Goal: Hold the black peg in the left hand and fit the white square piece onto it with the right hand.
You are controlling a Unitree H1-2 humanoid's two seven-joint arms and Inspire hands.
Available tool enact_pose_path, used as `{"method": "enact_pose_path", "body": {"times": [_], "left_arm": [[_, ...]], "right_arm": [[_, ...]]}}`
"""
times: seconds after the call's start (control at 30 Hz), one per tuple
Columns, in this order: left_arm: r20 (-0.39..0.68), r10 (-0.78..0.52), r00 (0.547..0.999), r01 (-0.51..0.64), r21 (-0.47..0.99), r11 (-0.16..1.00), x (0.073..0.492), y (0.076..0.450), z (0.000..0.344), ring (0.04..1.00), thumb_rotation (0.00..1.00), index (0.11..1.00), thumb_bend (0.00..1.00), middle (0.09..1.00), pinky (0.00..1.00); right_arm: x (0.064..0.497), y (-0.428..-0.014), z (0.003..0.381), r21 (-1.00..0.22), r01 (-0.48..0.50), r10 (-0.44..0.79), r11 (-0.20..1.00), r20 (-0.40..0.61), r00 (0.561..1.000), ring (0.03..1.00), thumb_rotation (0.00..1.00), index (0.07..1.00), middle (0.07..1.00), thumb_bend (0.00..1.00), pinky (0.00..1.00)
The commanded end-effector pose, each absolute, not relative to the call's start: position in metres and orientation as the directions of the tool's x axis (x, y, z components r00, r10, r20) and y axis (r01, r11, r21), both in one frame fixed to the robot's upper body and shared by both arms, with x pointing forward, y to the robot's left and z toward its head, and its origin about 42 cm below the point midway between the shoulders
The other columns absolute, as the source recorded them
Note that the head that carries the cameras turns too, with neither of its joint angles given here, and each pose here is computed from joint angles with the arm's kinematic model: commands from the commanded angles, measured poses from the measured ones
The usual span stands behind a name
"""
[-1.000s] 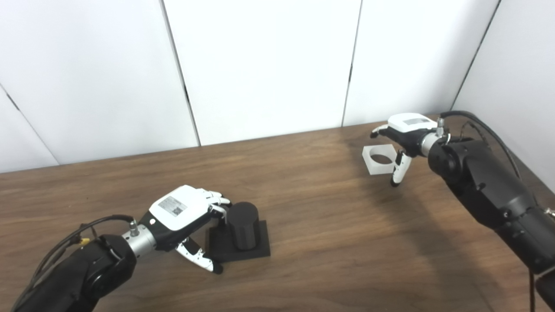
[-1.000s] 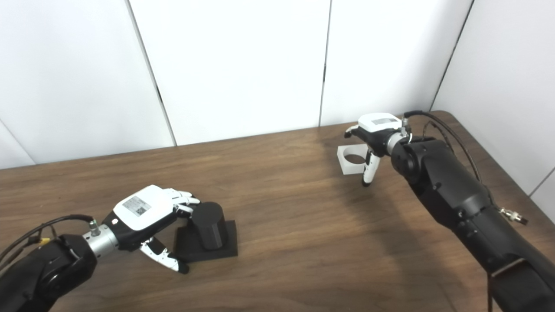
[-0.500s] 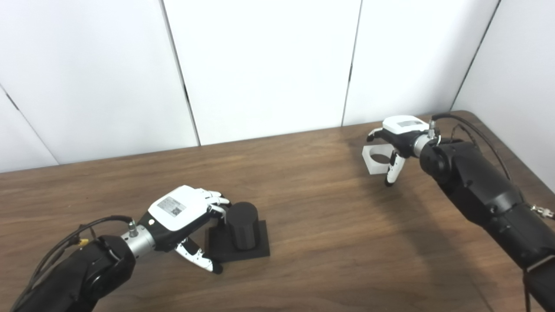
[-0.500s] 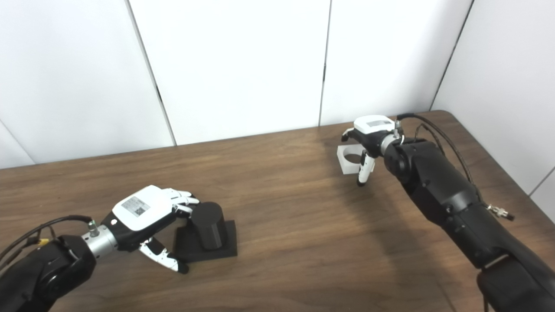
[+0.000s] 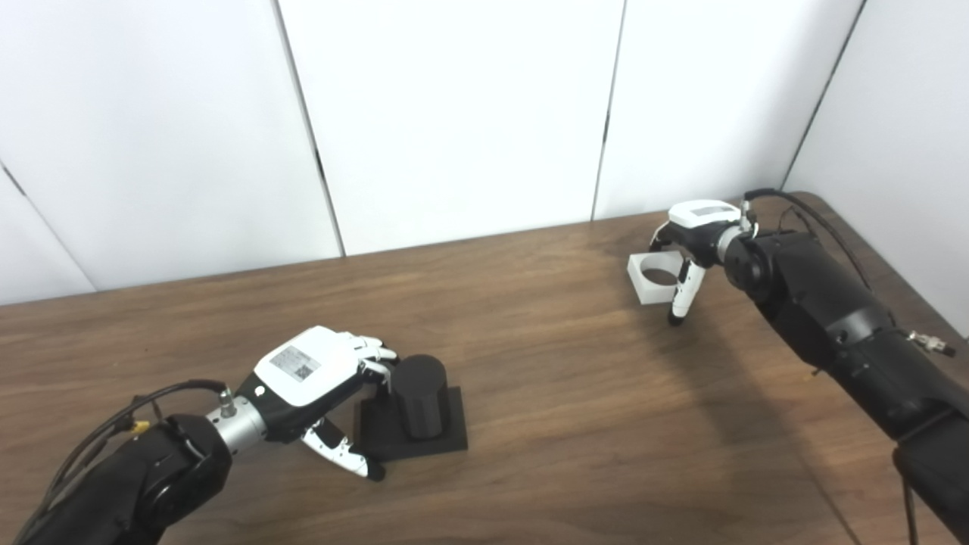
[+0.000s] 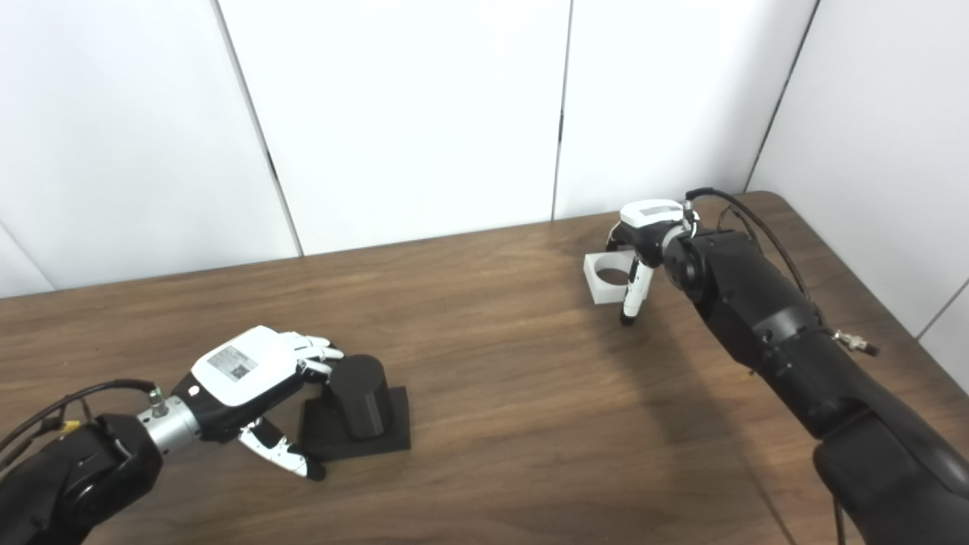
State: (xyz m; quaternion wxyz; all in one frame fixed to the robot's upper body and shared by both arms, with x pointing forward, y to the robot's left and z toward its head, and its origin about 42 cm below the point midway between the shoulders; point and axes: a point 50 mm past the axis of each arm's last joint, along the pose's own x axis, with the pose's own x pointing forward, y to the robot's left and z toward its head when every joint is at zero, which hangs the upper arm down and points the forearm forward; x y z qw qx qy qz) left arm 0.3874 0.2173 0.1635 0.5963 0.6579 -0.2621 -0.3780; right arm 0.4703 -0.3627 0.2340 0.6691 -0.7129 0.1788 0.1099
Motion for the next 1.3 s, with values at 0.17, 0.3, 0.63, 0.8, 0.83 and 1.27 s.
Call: {"method": "enact_pose_path", "body": {"times": [0.17,0.3,0.63,0.8,0.83,1.27], "left_arm": [[-0.415,-0.749,0.517,0.240,0.910,-0.339,0.357,0.239,0.115,0.846,0.07,0.491,0.52,0.820,0.78],[-0.422,-0.744,0.518,0.240,0.906,-0.347,0.356,0.240,0.116,0.850,0.07,0.491,0.52,0.820,0.78],[-0.432,-0.740,0.515,0.239,0.902,-0.360,0.358,0.239,0.116,0.858,0.07,0.491,0.52,0.826,0.79],[-0.429,-0.740,0.518,0.236,0.903,-0.358,0.358,0.237,0.117,0.854,0.07,0.491,0.52,0.824,0.79],[-0.429,-0.739,0.519,0.237,0.903,-0.358,0.358,0.237,0.117,0.854,0.07,0.491,0.52,0.824,0.79],[-0.432,-0.732,0.527,0.230,0.901,-0.366,0.358,0.232,0.118,0.864,0.08,0.493,0.52,0.844,0.80]], "right_arm": [[0.482,-0.361,0.257,-0.919,-0.388,-0.167,-0.064,-0.373,0.913,0.874,0.30,0.657,0.842,0.72,0.80],[0.482,-0.361,0.253,-0.916,-0.399,-0.177,-0.048,-0.385,0.906,0.798,0.23,0.620,0.766,0.70,0.71],[0.480,-0.363,0.253,-0.924,-0.382,-0.151,-0.022,-0.375,0.915,0.725,0.14,0.493,0.718,0.52,0.68],[0.476,-0.365,0.260,-0.943,-0.332,-0.067,-0.015,-0.330,0.941,0.842,0.14,0.485,0.762,0.52,0.88],[0.474,-0.364,0.263,-0.947,-0.320,-0.041,-0.028,-0.319,0.947,0.830,0.14,0.483,0.747,0.52,0.85],[0.446,-0.343,0.295,-0.989,-0.151,0.156,0.001,-0.149,0.976,0.816,0.13,0.481,0.745,0.52,0.72]]}}
